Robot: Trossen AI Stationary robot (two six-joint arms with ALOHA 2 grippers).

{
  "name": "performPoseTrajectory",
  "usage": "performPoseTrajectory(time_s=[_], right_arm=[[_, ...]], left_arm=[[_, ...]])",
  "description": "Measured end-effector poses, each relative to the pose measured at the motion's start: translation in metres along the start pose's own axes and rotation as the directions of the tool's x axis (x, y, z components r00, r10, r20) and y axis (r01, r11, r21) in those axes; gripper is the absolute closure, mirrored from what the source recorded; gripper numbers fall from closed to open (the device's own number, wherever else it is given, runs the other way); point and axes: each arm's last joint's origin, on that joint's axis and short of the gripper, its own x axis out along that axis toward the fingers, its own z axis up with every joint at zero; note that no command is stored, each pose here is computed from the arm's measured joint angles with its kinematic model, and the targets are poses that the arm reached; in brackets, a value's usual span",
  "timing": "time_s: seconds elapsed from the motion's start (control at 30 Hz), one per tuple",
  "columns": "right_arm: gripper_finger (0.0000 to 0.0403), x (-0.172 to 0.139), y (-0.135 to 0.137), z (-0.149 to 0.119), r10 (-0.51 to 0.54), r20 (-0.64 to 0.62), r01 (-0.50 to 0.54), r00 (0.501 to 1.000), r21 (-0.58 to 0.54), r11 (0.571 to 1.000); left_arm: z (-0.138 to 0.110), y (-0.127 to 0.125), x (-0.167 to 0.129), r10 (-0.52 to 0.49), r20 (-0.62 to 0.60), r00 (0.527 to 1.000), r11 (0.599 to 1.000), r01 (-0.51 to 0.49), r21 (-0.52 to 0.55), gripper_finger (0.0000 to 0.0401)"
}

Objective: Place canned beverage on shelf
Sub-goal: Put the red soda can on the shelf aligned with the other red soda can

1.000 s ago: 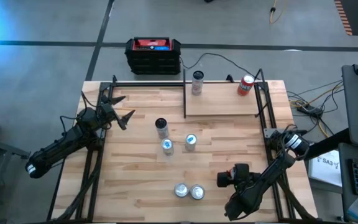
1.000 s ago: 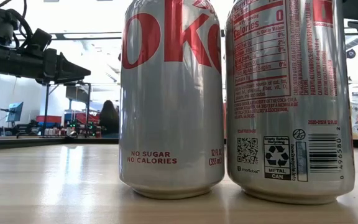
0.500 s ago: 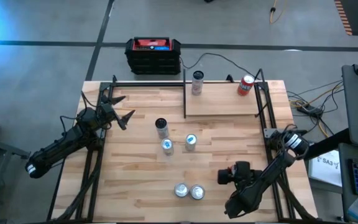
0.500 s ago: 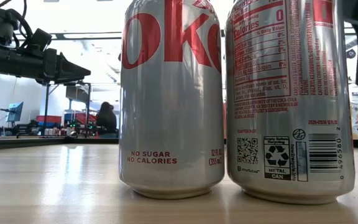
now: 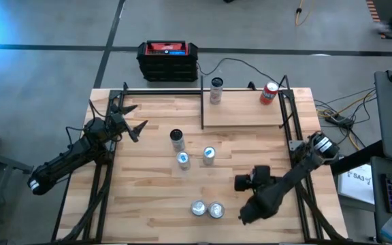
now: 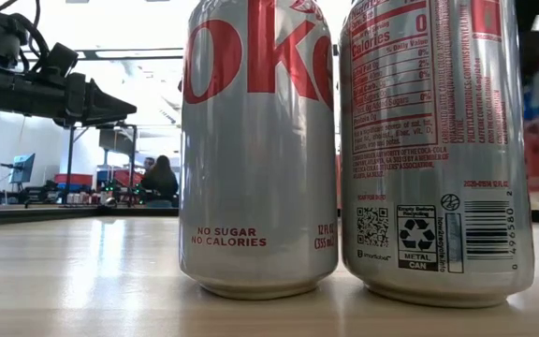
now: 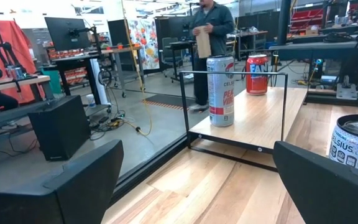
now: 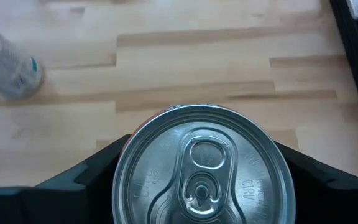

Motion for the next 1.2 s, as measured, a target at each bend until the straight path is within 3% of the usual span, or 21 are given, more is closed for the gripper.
performPoseTrajectory(time_s=[0.27, 0.63, 0.93, 1.2], right_arm=[[0.0101, 0.017, 0.022, 0.052, -0.013, 0.037, 0.012, 0.999, 0.051, 0.999], [0.0116, 0.066, 0.058, 0.135, -0.166, 0.054, 0.151, 0.985, 0.214, 0.965], [0.011, 0.092, 0.067, 0.181, -0.227, 0.051, 0.195, 0.972, 0.358, 0.913], [0.0104, 0.107, 0.066, 0.21, -0.274, 0.045, 0.236, 0.961, 0.389, 0.891]], left_arm=[[0.0, 0.0, 0.0, 0.0, 0.0, 1.0, 1.0, 0.0, 0.0, 0.0003], [0.0, 0.0, 0.0, 0.0, 0.0, 1.0, 1.0, 0.0, 0.0, 0.0003], [0.0, 0.0, 0.0, 0.0, 0.0, 1.0, 1.0, 0.0, 0.0, 0.0003], [0.0, 0.0, 0.0, 0.0, 0.0, 1.0, 1.0, 0.0, 0.0, 0.0003]])
